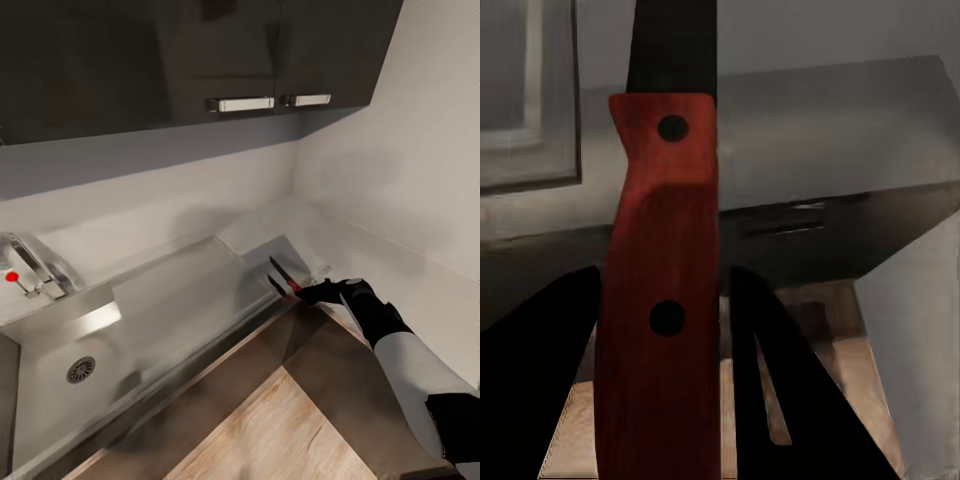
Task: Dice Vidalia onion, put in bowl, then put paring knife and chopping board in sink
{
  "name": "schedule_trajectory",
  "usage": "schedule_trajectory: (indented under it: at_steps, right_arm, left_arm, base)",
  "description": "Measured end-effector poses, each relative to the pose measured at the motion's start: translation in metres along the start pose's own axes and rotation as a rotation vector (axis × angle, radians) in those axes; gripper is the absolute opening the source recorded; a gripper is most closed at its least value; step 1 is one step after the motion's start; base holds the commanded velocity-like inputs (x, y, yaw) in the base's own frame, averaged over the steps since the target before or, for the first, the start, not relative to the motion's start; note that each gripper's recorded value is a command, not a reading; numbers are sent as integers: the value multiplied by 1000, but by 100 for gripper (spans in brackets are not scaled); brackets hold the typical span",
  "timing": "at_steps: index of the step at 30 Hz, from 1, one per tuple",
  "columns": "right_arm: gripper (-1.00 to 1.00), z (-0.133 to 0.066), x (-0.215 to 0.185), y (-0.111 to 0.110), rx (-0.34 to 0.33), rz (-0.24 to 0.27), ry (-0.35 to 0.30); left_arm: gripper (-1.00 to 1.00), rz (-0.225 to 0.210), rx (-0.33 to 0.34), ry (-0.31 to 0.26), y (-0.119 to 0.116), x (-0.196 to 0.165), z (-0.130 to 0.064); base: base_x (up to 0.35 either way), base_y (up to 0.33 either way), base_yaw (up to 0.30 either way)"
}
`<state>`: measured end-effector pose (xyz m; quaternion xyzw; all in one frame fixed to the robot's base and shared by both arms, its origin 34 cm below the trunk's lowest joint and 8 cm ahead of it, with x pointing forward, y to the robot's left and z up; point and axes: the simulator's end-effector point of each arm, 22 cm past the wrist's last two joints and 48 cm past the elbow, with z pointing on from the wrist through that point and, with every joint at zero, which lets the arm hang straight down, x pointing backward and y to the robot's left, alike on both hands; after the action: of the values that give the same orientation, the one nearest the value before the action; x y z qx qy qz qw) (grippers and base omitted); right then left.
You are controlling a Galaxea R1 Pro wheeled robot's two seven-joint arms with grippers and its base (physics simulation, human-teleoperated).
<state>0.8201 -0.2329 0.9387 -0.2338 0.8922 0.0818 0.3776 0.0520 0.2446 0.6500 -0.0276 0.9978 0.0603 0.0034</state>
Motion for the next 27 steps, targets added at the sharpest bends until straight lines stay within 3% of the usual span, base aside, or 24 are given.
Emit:
schedule_trajectory:
  at_steps: [14,27]
  right_arm:
    - [-100,-9,-10,-1,7,-7,-16]
    - [-100,-18,-20,-1,13,-12,-32]
  left_arm:
    - [100,-2,1,-18,0,-6,1]
    - [100,-5,4,-37,-2,-13,2]
  base:
    - [-270,186,11]
    - [-227,110,178]
